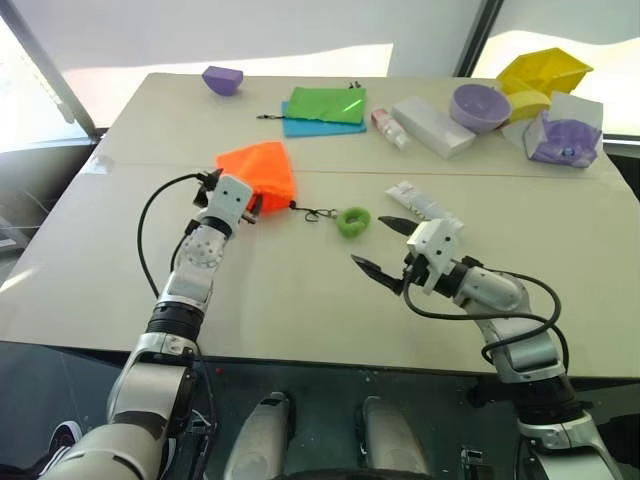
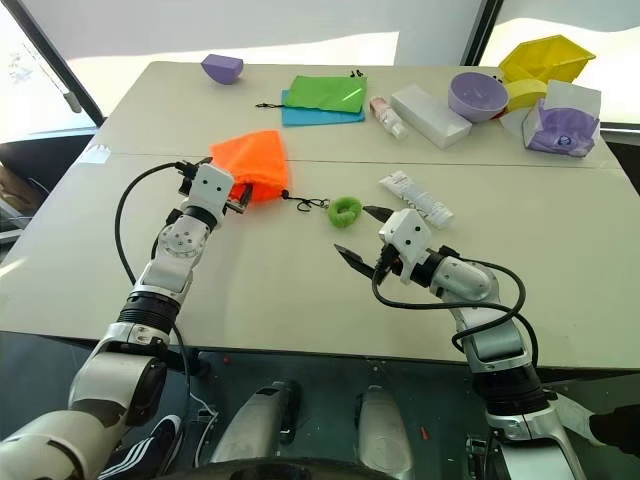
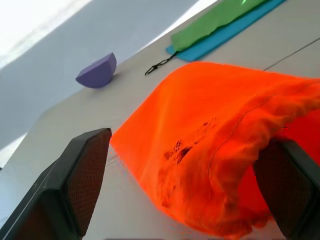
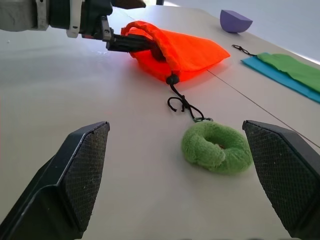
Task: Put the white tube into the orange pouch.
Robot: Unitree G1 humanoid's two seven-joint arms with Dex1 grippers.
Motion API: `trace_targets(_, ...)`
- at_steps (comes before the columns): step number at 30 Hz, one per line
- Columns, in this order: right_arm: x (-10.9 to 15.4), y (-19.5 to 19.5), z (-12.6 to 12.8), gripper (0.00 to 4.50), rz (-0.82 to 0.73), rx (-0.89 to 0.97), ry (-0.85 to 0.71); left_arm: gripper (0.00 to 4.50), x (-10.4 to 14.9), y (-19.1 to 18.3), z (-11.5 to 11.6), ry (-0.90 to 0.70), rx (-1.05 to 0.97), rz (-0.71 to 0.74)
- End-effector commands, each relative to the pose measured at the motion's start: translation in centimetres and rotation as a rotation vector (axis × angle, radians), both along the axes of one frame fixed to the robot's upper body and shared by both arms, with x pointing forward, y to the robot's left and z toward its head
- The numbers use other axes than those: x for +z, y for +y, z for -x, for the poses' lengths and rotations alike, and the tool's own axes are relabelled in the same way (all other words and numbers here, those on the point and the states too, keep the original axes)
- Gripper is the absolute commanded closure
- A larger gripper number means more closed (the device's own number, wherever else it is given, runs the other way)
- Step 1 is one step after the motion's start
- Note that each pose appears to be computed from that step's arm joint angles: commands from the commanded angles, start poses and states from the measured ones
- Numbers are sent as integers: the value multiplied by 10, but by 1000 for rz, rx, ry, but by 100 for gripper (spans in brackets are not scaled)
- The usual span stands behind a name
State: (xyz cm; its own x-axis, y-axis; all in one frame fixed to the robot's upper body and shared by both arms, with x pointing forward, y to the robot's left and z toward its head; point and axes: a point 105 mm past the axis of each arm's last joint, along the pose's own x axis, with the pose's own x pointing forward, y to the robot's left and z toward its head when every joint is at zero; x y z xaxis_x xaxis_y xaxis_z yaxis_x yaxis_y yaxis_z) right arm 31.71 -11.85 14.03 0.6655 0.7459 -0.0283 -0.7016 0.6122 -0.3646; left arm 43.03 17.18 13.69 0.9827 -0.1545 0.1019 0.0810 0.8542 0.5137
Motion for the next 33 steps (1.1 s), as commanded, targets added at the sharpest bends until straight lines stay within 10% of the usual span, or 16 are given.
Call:
trace_targets(1, 11, 3, 1, 0, 0, 5, -43, 123, 7, -2, 0, -19, -5, -11)
trace_targets(8, 11, 2, -1, 0, 3, -2, -43, 438, 1, -2, 3, -1, -14, -16)
trace_targets(33, 9, -9, -10, 0, 17, -30, -50, 438, 3, -28, 95, 156, -329, -115)
